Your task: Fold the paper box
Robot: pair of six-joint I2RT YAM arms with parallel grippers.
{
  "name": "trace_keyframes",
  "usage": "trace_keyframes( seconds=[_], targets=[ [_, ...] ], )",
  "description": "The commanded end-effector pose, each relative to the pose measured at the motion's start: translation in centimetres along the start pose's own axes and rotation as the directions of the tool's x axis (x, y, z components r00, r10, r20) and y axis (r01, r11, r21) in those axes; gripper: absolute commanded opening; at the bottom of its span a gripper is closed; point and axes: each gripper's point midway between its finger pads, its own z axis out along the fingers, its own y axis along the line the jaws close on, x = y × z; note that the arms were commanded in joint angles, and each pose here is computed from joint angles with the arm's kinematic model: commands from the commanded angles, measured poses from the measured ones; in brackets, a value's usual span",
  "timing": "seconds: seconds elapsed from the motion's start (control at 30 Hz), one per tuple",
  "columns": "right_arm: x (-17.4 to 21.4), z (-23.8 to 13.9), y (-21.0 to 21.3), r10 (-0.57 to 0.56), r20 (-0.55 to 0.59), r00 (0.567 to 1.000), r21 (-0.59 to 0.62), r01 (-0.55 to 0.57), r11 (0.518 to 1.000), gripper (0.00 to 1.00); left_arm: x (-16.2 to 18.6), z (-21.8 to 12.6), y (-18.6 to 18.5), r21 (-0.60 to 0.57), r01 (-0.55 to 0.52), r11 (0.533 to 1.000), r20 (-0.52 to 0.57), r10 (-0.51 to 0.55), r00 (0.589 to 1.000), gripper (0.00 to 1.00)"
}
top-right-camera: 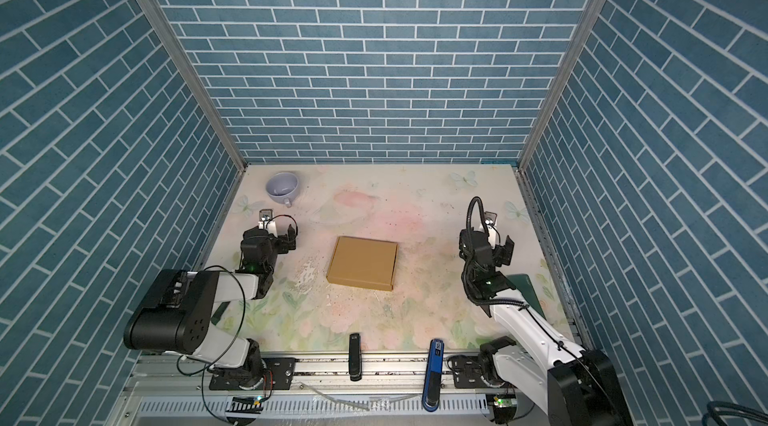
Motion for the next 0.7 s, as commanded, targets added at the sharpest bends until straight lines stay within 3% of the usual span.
trace_keyframes(
  seconds=[0.0,0.33,0.5,0.67],
  targets=[
    [-0.1,0.9,-0.8,-0.056,0.023,0.998,0.017,0.056,0.998,0.99,-0.1,0.3,0.1,-0.002,-0.004,1.000,-0.004,0.003,1.000,1.00],
    [2.5,5.9,-1.5,-0.042,0.016,0.999,0.025,0.042,0.999,0.96,0.0,0.3,0.1,-0.001,-0.003,1.000,-0.005,0.003,1.000,1.00],
    [2.2,7.4,-0.5,-0.035,0.069,0.997,-0.030,0.037,0.999,0.94,-0.1,0.3,0.1,-0.001,-0.004,1.000,-0.005,0.004,1.000,1.00],
    [3.1,8.3,-0.5,-0.008,0.049,0.999,-0.064,0.012,0.998,0.93,0.0,0.3,0.1,-0.002,-0.003,1.000,-0.005,0.003,1.000,1.00]
  ],
)
